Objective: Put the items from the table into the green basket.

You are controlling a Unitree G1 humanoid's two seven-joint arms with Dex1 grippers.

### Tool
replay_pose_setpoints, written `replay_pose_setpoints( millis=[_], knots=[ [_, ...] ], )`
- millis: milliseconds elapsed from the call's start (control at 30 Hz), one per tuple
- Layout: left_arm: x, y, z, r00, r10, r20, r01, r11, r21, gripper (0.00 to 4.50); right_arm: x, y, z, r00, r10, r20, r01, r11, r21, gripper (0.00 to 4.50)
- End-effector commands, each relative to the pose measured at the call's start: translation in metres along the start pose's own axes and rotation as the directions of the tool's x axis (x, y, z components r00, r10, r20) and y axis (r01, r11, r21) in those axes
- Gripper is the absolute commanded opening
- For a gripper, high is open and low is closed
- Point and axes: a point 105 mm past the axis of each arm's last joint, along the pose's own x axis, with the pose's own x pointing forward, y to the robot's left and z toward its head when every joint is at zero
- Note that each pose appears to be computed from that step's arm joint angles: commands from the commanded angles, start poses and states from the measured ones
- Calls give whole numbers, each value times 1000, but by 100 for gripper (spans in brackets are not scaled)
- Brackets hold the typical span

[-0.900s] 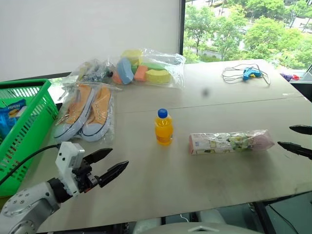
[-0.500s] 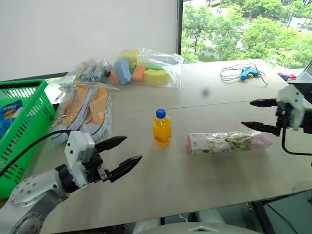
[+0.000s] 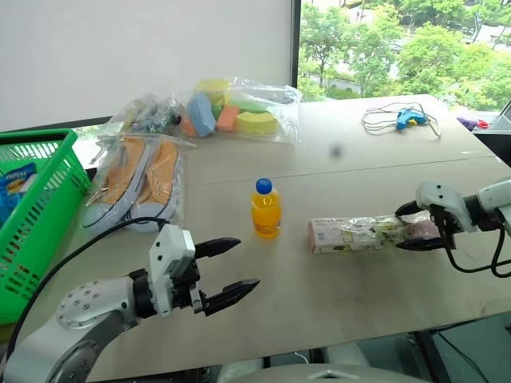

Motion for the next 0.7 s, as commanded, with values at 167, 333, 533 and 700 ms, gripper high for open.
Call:
replay_pose_setpoints(
  millis=[167,333,533,700],
  knots=[
    [5,-22,7,998,-59,13,59,997,48,445,8,-34,-26,981,-21,-195,12,999,-45,450],
    [10,-26,8,997,-70,27,68,996,64,450,16,-32,-32,967,60,-247,-70,997,-34,399],
    [21,-30,13,995,-78,65,74,995,64,450,9,-24,-27,978,116,-174,-119,993,-7,182],
    [32,-20,36,981,4,196,-6,1000,13,450,-20,-15,9,978,34,204,-52,995,86,39]
  ],
)
